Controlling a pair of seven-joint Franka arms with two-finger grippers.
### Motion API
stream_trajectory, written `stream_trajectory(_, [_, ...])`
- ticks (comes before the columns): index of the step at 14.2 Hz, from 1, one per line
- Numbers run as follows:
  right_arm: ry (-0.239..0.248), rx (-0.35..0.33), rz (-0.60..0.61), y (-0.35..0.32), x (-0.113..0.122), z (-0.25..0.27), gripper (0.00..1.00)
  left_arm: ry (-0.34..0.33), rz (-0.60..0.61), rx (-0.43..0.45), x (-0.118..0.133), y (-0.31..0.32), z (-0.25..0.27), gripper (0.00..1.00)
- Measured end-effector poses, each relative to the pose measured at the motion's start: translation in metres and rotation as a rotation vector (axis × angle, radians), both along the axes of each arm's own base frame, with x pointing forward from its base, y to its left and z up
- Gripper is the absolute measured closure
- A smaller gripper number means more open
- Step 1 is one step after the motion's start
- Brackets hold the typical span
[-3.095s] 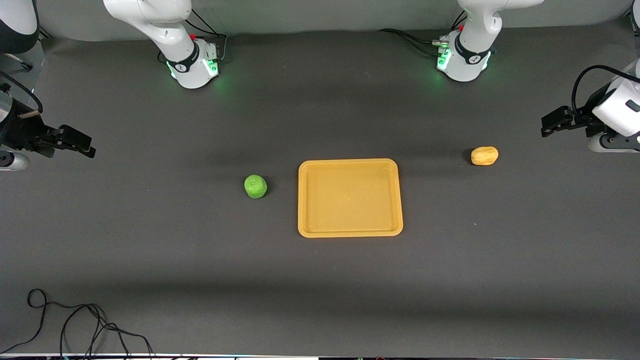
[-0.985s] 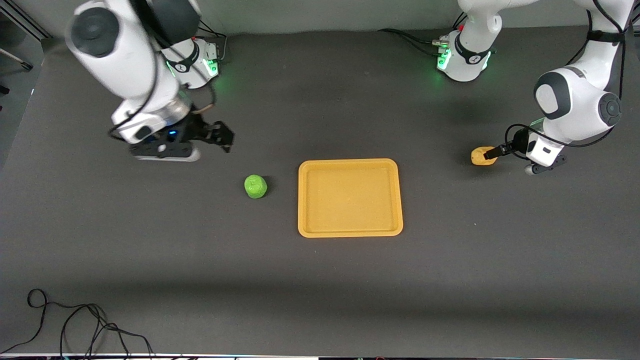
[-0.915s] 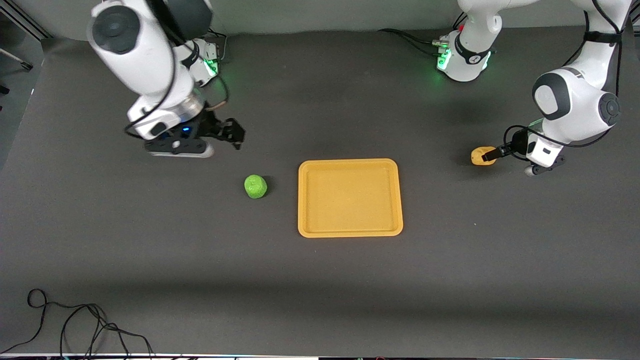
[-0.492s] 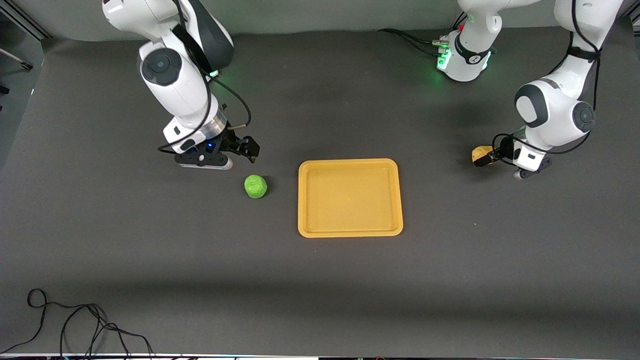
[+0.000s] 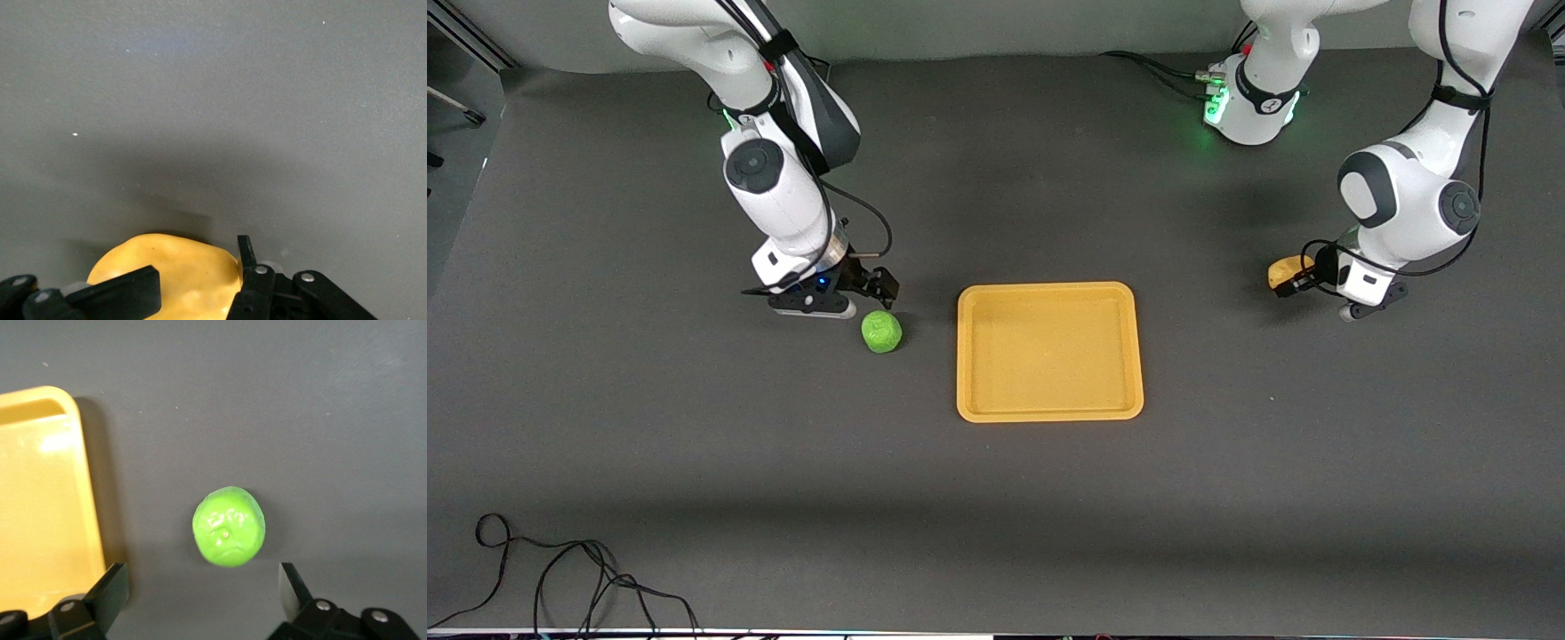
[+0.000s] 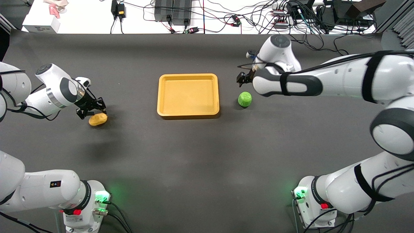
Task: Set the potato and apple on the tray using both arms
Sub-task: 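Grasp the potato with the left gripper while the right gripper reaches the apple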
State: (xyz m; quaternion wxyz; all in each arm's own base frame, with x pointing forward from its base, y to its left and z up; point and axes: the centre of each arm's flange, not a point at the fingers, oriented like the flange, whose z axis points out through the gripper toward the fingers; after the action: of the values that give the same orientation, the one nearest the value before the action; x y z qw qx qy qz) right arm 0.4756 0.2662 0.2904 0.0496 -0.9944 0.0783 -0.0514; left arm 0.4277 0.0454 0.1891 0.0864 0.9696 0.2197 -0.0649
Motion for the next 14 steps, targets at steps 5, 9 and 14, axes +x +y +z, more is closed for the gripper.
stream_trajectory(5, [-0.042,-0.020,0.025,-0.012,0.007,-0.076,0.00,0.046,-0.021,-0.021,-0.003,-0.011,0.000,0.01])
stream_trajectory(9, [-0.050,-0.019,0.027,-0.014,0.007,-0.103,0.00,0.128,-0.021,-0.061,-0.010,-0.016,0.006,0.00])
stream_trajectory(14, [-0.042,-0.023,0.055,-0.003,0.000,-0.110,0.03,0.195,-0.029,-0.020,-0.014,-0.017,0.007,0.00])
